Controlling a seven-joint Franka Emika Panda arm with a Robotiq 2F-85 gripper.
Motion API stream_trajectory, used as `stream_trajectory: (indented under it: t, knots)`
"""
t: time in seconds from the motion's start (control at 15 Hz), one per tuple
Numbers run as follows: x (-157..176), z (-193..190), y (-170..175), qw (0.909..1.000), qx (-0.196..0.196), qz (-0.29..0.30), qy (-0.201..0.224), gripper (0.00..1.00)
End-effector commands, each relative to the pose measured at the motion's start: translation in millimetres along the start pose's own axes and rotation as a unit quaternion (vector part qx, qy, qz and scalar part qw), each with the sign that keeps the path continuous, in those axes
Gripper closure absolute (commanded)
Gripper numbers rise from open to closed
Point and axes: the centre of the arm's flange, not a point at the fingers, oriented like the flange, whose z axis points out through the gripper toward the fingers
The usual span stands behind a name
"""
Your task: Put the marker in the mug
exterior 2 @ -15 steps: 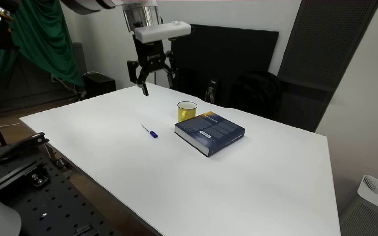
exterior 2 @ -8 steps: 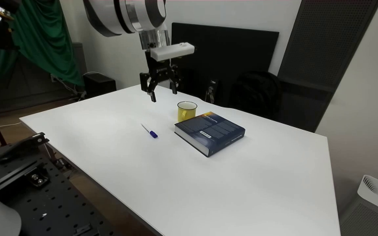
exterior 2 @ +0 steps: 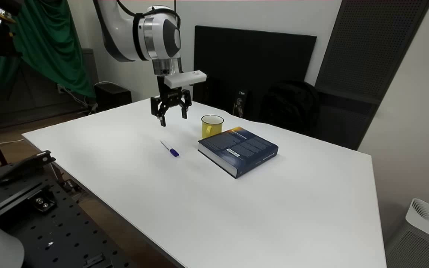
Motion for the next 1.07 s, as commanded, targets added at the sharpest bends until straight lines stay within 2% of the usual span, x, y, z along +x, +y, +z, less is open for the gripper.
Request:
stream_trajectory:
  t: [0.0,0.27,0.33,0.4,1.0]
  knots:
    - [19,24,-1,0.9998,0.022,-0.004,0.0,0.0]
    - [35,45,-11,0.9994,0.035,-0.007,0.005,0.0]
    - [36,47,-11,0.9988,0.048,-0.006,0.003,0.0]
    - [26,34,-23,0.9992,0.037,-0.018,0.002,0.0]
    - [29,47,-18,0.9988,0.045,-0.019,0.002,0.0]
